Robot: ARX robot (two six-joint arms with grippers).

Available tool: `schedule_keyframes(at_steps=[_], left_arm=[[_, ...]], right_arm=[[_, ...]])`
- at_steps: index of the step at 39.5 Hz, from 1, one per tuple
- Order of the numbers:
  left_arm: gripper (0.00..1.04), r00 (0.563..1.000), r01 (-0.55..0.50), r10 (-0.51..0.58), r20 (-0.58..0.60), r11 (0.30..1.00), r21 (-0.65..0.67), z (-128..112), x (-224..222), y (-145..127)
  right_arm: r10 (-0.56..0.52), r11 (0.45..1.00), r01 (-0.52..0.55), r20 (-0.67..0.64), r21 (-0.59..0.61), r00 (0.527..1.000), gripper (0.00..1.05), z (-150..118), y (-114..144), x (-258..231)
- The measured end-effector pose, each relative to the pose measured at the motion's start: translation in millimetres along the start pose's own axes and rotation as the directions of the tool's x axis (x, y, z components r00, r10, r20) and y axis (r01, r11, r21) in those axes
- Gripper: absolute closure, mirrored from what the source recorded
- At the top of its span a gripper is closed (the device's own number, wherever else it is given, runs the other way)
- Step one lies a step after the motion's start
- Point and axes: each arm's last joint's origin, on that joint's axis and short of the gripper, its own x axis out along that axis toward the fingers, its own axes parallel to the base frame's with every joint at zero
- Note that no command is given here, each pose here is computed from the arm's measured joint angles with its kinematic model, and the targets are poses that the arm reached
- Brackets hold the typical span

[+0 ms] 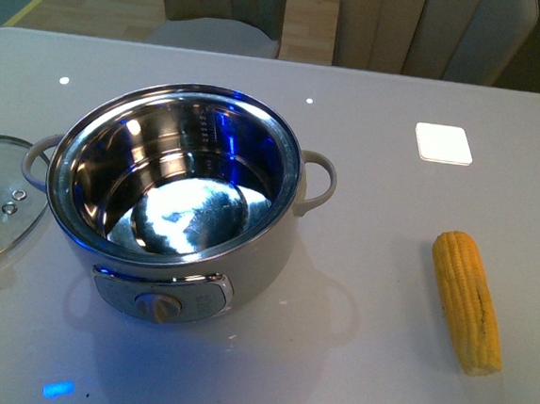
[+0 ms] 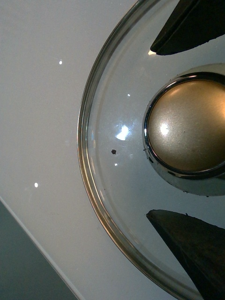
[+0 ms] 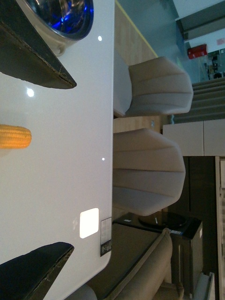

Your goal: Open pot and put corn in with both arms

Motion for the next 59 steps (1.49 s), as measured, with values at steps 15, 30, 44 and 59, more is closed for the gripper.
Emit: schedule_keyframes(at_steps=[15, 30, 44, 59], left_arm=[[0.07, 0.976, 0.047, -0.024, 0.217, 0.994, -0.100, 131.4, -60.4, -4.9], [0.07, 0.949, 0.264, -0.231, 0.213, 0.954, -0.140, 148.1, -165.8, -28.3], [0.33, 0.910, 0.288, -0.276, 0.308, 0.958, 0.007, 114.3, -247.4, -41.2], [0.98, 0.878, 0.274, -0.281, 0.387, 0.959, 0.075, 130.8, -289.6, -52.6]], right_arm=[[0.000, 1.000, 0.000, 0.000, 0.000, 1.000, 0.09, 0.0, 0.0, 0.0], [0.000, 1.000, 0.000, 0.000, 0.000, 1.000, 0.09, 0.0, 0.0, 0.0], [-0.001, 1.000, 0.001, 0.001, 0.000, 1.000, 0.09, 0.1, 0.0, -0.1], [0.000, 1.000, 0.000, -0.002, 0.000, 1.000, 0.09, -0.1, 0.0, 0.0]])
